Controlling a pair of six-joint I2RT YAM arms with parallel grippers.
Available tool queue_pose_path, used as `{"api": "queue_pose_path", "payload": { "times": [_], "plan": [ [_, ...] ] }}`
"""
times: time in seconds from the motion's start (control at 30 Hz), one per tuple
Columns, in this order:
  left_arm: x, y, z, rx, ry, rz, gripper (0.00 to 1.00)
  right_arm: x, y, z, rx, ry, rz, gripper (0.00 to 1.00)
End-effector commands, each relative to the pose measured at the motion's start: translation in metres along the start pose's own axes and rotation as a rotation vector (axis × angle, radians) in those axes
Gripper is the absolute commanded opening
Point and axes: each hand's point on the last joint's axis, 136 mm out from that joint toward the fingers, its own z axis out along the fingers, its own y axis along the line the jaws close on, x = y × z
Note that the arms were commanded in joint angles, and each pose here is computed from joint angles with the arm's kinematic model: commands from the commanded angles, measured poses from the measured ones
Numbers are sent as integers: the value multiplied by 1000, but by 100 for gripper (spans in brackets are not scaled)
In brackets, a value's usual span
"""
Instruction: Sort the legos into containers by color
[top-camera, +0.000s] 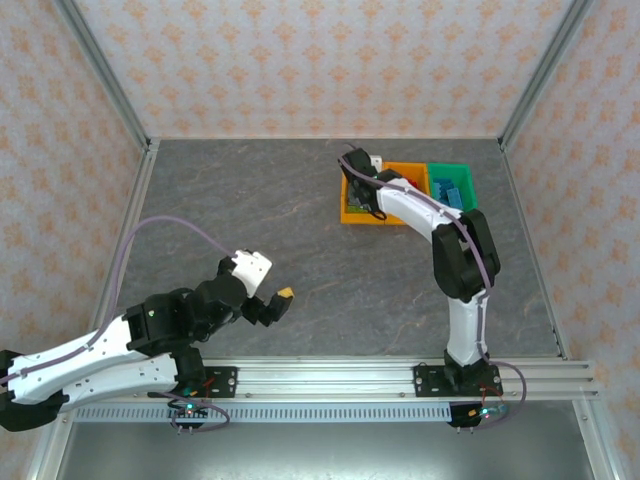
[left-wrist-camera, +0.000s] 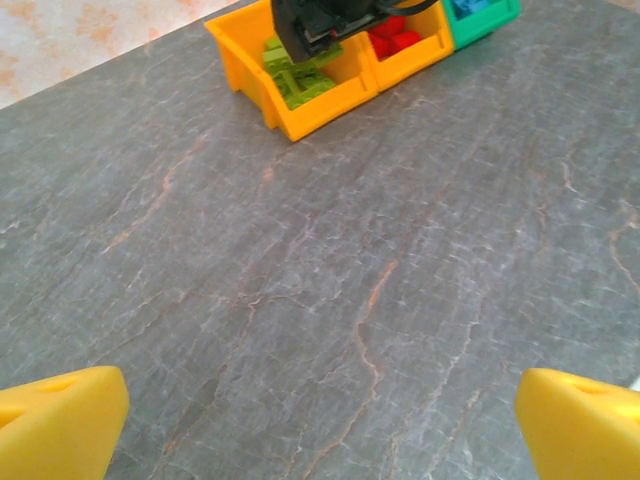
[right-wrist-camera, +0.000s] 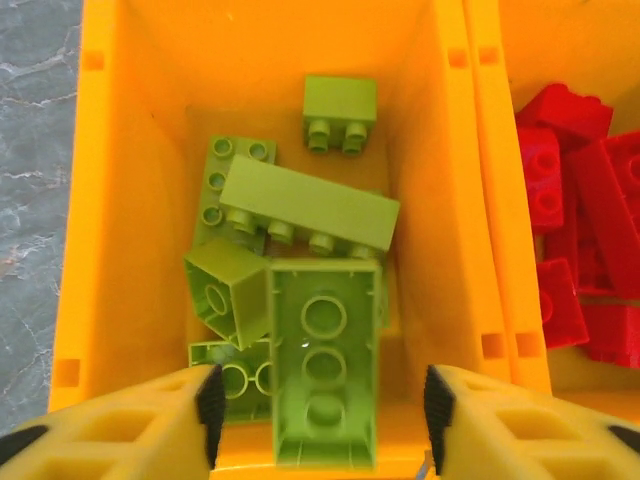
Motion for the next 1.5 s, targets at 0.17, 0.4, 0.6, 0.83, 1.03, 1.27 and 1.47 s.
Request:
{"api": "queue_pose_path", "payload": {
  "times": [0.17, 0.4, 0.6, 0.83, 1.03, 1.27, 1.47],
  "plan": [
    [-15, 54, 10, -281, -97, -85, 100, -23, -28, -80, -31, -140, 61, 61],
    [-9, 106, 30, -497, -119, 20, 100, -4, -108, -145, 94, -409, 127, 69],
    [29, 148, 57, -657, -98, 24, 100, 37, -186, -154, 280, -656, 185, 85],
    [56, 204, 77, -705, -152, -171, 100, 69, -234, -91, 435, -560, 247, 90],
    [75, 236, 112, -689, -161, -261, 100, 64, -230, -41, 281, -556, 230, 93],
    [88, 252, 149, -645, -142, -269, 100, 57, -210, -22, 161, -580, 124, 100],
    [96, 266, 149, -675, -77, -340, 100, 68, -234, -5, 135, -546, 244, 99]
  ]
}}
